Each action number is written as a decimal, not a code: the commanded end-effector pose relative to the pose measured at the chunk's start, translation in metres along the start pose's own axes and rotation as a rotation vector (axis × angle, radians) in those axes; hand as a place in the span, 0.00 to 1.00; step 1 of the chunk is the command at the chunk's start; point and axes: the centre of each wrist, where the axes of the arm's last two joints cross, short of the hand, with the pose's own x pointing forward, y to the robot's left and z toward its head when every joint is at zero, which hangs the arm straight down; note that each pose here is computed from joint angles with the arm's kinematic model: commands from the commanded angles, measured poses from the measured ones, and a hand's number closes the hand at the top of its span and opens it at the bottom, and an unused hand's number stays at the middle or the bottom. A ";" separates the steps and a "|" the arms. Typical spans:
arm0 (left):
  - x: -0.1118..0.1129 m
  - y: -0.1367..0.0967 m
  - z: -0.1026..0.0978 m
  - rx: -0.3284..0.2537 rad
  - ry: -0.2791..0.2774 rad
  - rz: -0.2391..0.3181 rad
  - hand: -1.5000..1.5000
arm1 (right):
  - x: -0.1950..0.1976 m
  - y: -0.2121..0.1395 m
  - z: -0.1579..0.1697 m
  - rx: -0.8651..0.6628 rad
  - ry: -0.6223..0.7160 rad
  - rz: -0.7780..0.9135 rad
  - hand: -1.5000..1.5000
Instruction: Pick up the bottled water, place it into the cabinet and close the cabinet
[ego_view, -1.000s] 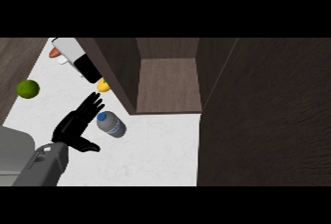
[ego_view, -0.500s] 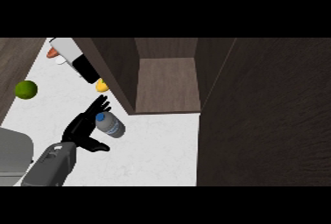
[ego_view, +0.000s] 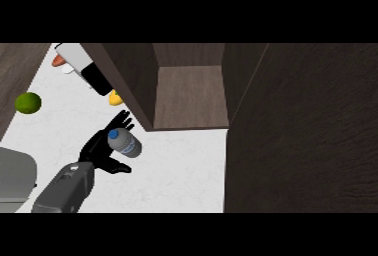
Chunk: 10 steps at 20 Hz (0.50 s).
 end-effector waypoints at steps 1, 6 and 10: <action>-0.021 -0.022 -0.004 -0.087 -0.049 0.110 0.00 | -0.009 -0.001 0.004 -0.005 0.013 0.003 0.00; -0.018 -0.014 0.002 -0.155 -0.013 0.162 0.00 | 0.009 -0.002 -0.003 -0.014 0.003 -0.006 0.00; -0.024 -0.017 0.003 -0.153 -0.033 0.187 0.00 | -0.012 -0.010 -0.006 -0.008 0.015 -0.013 0.00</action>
